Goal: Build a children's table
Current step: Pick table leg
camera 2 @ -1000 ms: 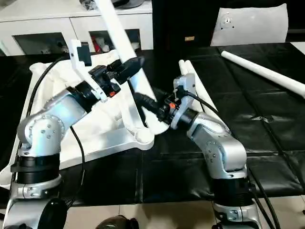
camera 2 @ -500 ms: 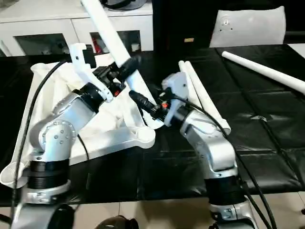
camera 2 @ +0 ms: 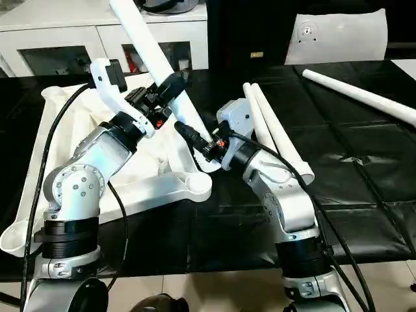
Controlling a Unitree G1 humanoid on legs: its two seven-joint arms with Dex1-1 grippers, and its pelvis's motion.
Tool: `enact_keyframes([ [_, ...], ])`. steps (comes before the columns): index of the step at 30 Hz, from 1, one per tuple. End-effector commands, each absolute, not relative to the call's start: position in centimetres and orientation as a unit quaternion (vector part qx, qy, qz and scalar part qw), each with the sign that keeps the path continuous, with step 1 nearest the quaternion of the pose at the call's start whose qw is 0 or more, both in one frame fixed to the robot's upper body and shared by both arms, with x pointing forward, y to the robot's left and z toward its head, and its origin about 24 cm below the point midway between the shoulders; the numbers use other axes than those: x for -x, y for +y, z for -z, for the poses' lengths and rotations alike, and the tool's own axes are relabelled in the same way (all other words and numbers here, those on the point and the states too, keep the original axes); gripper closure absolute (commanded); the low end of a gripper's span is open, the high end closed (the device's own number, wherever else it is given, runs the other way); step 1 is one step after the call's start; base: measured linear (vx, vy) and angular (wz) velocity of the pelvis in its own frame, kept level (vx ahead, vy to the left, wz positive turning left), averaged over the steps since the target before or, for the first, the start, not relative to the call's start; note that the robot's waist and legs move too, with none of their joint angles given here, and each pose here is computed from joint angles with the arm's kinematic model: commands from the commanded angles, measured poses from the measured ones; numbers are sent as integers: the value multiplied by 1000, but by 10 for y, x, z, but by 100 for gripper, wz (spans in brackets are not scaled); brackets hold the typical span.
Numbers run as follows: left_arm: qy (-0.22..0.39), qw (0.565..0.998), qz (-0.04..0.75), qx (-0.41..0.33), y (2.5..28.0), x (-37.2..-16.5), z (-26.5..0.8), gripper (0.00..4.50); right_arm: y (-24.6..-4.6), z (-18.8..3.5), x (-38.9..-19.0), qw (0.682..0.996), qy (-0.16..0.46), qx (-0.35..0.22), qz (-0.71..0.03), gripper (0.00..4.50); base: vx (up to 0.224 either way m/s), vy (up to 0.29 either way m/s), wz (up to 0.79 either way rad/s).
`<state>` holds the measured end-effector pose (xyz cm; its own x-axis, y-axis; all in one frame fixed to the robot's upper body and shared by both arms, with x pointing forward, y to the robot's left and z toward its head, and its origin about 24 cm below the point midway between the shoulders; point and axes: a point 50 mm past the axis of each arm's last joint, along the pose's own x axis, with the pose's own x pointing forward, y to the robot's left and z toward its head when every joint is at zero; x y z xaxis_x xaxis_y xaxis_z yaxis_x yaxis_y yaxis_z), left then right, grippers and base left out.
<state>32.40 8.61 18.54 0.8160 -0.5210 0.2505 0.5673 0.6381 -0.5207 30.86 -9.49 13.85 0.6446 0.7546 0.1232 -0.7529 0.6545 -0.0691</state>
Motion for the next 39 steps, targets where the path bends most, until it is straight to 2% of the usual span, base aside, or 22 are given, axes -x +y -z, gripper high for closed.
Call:
enact_keyframes([
  [1, -48, 920, 269, 283, 97, -325, -189, 262, -96, -143, -311, 910, -79, 19, -405, 264, 0, 0, 0],
  [2, -49, 920, 268, 280, 97, -326, -190, 262, -96, -143, -311, 910, -78, 15, -407, 264, 0, 0, 0],
  [3, -50, 922, 268, 276, 97, -326, -190, 262, -96, -143, -311, 909, -78, 12, -408, 208, 0, 0, 0],
  [7, -53, 932, 263, 243, 102, -330, -191, 262, -96, -143, -308, 905, -80, -2, -418, 189, 0, 0, 0],
  [10, -54, 936, 266, 225, 107, -332, -191, 262, -98, -145, -305, 899, -79, -20, -431, 156, 0, 0, 0],
  [11, -54, 934, 279, 217, 111, -334, -192, 262, -102, -147, -300, 887, -68, -51, -454, 143, 0, 0, 0],
  [16, -54, 920, 328, 207, 116, -334, -193, 262, -115, -153, -298, 874, -50, -87, -475, 109, 0, 0, 0],
  [17, -54, 915, 346, 203, 116, -333, -194, 262, -119, -155, -299, 875, -49, -94, -472, 83, 0, 0, 0],
  [25, -48, 842, 510, 171, 105, -318, -207, 262, -128, -167, -298, 832, -10, -117, -542, 83, 0, 0, 0],
  [27, -47, 818, 547, 169, 101, -314, -211, 264, -128, -169, -297, 817, 0, -114, -566, 77, 0, 0, 0],
  [28, -45, 786, 593, 172, 97, -310, -217, 264, -128, -169, -294, 797, 12, -106, -594, 76, 0, 0, 0],
  [29, -43, 775, 607, 170, 95, -308, -219, 265, -128, -168, -293, 793, 17, -104, -600, 76, 0, 0, 0],
  [30, -39, 763, 622, 170, 94, -306, -220, 265, -128, -167, -293, 789, 22, -104, -605, 107, 0, 0, 0],
  [33, -40, 737, 653, 171, 90, -302, -224, 265, -128, -164, -291, 779, 34, -107, -617, 117, 0, 0, 0],
  [39, -27, 710, 686, 158, 84, -302, -225, 265, -126, -158, -284, 751, 62, -102, -649, 186, 0, 0, 0],
])
